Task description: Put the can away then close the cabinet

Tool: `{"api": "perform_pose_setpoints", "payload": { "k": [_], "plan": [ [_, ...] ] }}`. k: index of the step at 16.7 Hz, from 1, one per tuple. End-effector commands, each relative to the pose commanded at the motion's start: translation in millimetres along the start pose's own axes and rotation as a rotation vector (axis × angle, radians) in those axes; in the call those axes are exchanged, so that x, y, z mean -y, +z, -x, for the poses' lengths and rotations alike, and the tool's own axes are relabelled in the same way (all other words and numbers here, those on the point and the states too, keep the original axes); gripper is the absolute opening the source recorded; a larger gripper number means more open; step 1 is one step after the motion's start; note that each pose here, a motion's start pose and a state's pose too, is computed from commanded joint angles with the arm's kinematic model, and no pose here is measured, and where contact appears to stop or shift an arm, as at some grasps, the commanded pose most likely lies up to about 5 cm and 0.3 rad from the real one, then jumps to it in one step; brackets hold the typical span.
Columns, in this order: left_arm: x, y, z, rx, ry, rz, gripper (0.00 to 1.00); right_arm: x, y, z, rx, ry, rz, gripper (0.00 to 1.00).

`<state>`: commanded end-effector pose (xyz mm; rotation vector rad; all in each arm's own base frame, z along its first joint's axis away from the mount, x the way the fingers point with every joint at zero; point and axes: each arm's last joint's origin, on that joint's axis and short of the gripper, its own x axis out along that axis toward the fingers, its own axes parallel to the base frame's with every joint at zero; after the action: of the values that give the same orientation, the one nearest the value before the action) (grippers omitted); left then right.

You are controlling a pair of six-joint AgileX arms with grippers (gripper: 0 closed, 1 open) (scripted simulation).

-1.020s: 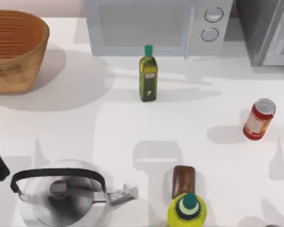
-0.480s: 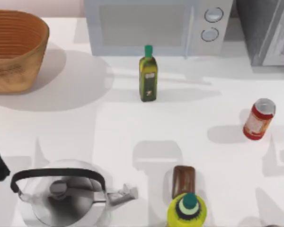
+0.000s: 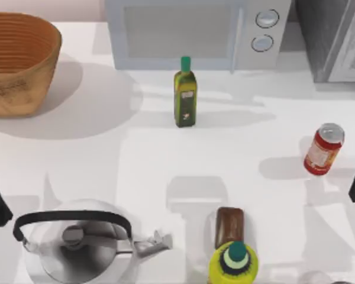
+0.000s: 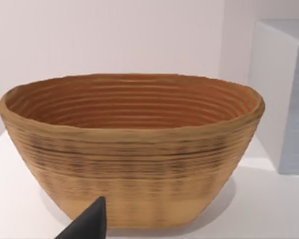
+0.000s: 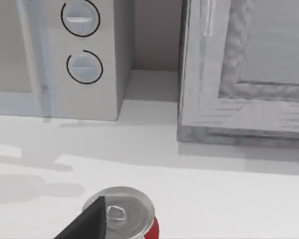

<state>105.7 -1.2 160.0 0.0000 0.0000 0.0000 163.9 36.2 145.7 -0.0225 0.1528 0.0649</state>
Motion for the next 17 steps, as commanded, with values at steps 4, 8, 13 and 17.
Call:
{"api": "perform_pose_setpoints", "payload": {
  "k": [4, 8, 13, 17],
  "plan": [
    [0.0, 0.0, 0.0, 0.0, 0.0, 0.0, 1.0, -18.4, -15.9, -23.3, -0.033, -0.006, 0.014, 1.0],
    [0.0, 0.0, 0.0, 0.0, 0.0, 0.0, 1.0, -36.9, -39.6, -39.7, -0.056, -0.015, 0.021, 1.0],
    [0.0, 0.0, 0.0, 0.0, 0.0, 0.0, 1.0, -53.0, -69.9, -49.6, -0.06, -0.04, 0.005, 1.0],
    [0.0, 0.0, 0.0, 0.0, 0.0, 0.0, 1.0, -58.7, -86.0, -51.8, -0.051, -0.063, -0.018, 1.0]
  ]
}}
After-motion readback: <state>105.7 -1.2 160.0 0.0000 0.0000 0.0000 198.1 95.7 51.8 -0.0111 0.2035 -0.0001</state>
